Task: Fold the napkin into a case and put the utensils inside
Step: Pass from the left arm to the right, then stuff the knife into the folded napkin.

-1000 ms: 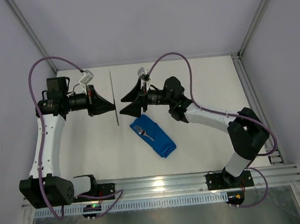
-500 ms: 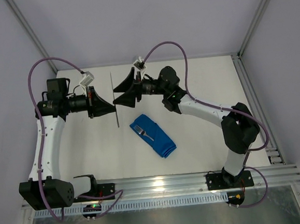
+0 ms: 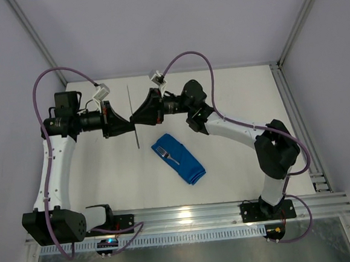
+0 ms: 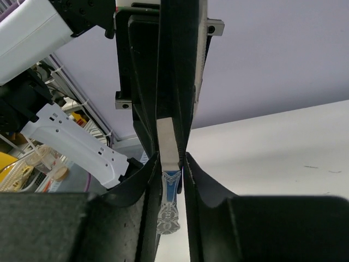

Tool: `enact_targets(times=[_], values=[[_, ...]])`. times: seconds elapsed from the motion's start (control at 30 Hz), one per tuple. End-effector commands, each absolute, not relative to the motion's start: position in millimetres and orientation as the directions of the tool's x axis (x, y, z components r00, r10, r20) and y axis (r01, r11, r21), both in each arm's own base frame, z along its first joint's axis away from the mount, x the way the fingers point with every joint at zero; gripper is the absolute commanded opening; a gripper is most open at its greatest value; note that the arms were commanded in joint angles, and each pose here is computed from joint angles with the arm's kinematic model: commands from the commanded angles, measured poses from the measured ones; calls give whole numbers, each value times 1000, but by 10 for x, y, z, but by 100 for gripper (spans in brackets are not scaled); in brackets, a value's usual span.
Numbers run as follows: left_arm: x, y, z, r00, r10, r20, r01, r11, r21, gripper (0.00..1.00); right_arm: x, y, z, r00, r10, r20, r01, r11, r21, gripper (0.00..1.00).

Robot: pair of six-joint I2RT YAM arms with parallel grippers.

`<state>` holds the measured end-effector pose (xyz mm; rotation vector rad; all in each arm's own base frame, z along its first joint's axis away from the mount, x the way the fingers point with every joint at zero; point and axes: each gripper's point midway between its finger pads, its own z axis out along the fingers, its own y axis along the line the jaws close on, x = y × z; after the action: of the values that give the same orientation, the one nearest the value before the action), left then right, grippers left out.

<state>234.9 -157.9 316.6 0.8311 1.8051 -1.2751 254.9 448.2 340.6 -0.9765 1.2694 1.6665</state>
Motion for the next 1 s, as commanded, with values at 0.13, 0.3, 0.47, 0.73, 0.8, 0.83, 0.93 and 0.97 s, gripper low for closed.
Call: enact_targets(times=[0.13,0.3,0.47,0.73,0.8,0.83,0.93,0.97], values=[[2378,-1575,3217,-480,77,-874,844,310,-437,9,2552,4487,3629,-335,201,-921,-937,-174,303,4],[2628,-1411,2881,-542,108,-834,757,494,-428,52,2891,4421,3309,-359,104,-928,-925,91,368,4],[3029,-1047,2434,-650,88,-755,543,749,-380,55,3546,3971,2593,-421,-71,-904,-747,593,301,4],[3141,-1366,1243,-828,276,-488,488,784,-384,44,3584,3606,1763,-535,-179,-825,-589,780,212,4],[3082,-1551,1100,-837,310,-451,505,754,-420,46,3578,3529,1627,-546,-199,-814,-561,808,179,4],[3075,-1570,954,-859,312,-407,483,757,-439,47,3561,3525,1600,-546,-203,-813,-560,810,174,4],[3089,-1614,735,-880,320,-353,459,764,-453,48,3503,3515,1497,-547,-231,-804,-556,819,143,4],[3090,-1624,678,-880,328,-343,460,767,-447,48,3475,3531,1482,-541,-245,-804,-560,819,127,4]])
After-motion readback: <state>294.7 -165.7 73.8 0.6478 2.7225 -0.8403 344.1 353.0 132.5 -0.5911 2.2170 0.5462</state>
